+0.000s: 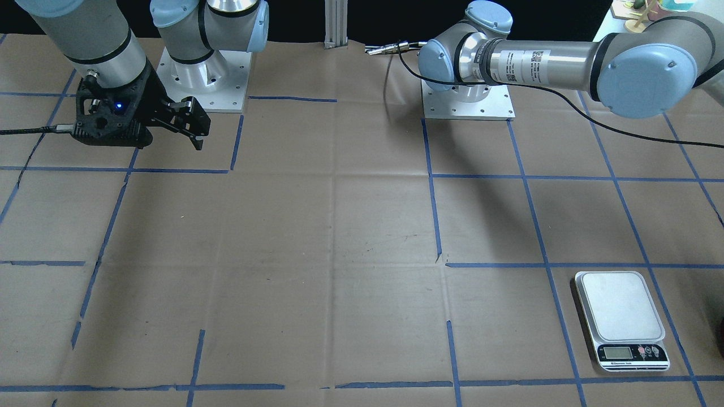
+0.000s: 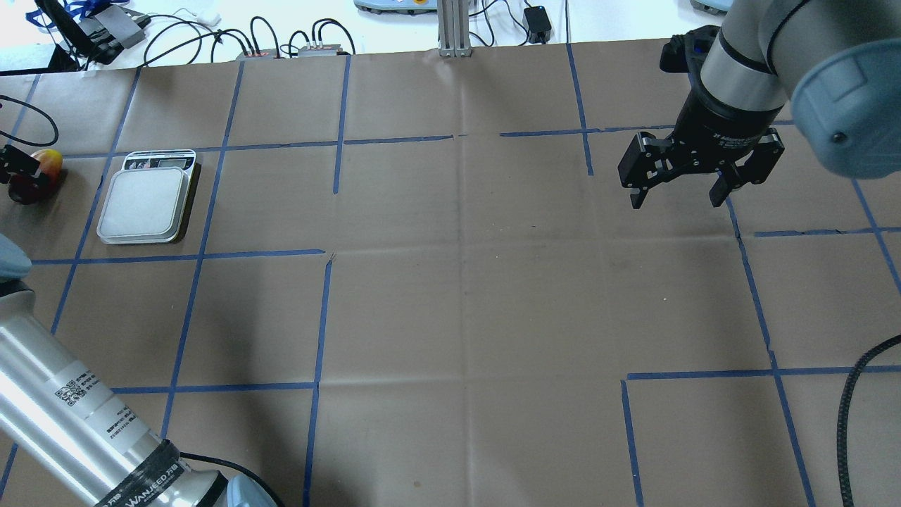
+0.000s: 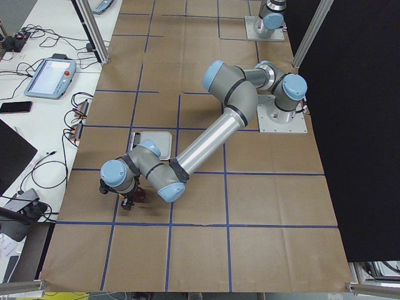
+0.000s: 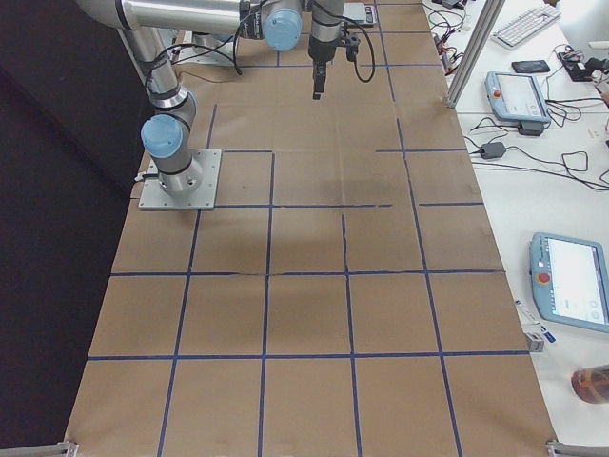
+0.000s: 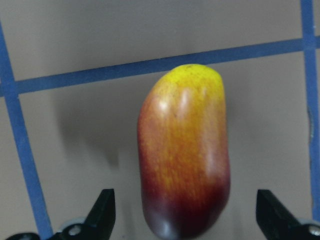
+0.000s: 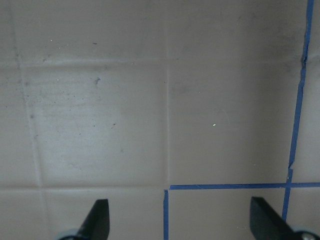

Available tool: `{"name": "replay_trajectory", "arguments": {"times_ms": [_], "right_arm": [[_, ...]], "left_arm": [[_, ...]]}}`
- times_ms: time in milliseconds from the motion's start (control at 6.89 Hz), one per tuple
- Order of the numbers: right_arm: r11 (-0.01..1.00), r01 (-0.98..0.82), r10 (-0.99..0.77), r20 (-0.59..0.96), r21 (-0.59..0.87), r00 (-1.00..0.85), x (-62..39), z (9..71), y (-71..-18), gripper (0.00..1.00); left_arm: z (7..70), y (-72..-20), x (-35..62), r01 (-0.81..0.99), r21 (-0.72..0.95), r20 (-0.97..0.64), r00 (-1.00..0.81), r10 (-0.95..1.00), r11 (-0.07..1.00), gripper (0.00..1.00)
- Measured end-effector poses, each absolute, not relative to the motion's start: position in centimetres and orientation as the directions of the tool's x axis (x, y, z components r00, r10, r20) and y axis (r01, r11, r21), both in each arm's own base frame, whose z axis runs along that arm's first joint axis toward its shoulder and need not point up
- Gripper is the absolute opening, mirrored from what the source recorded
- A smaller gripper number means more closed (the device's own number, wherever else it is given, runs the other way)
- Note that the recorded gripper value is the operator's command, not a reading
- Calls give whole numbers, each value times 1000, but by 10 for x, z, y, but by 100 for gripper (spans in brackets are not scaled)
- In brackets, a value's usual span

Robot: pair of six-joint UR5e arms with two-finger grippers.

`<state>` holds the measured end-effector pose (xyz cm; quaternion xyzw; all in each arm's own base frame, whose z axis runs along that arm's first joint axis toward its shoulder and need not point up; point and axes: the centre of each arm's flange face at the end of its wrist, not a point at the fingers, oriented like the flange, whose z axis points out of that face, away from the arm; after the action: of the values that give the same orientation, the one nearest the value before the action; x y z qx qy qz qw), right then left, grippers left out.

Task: Weigh mango
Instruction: 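Carry the held mango with the left gripper over the silver scale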

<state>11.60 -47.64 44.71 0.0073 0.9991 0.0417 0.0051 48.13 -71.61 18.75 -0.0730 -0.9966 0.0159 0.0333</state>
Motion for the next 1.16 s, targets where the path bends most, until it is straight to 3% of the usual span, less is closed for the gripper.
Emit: {"name": "replay_trajectory", "arguments": {"times_ms": [290,726,1161], "right_arm": [[996,14,15,-10,83,-1000,116,447,-476,100],[996,14,15,-10,83,-1000,116,447,-476,100],[996,14,15,-10,83,-1000,116,447,-476,100]], "left_arm": [[176,-720,479,148,-38,65,-987,150,988,56],[187,-719,478,147,-39,55,-987,149,988,54],[273,-698,454,126,-8,86,-988,126,992,49]]}}
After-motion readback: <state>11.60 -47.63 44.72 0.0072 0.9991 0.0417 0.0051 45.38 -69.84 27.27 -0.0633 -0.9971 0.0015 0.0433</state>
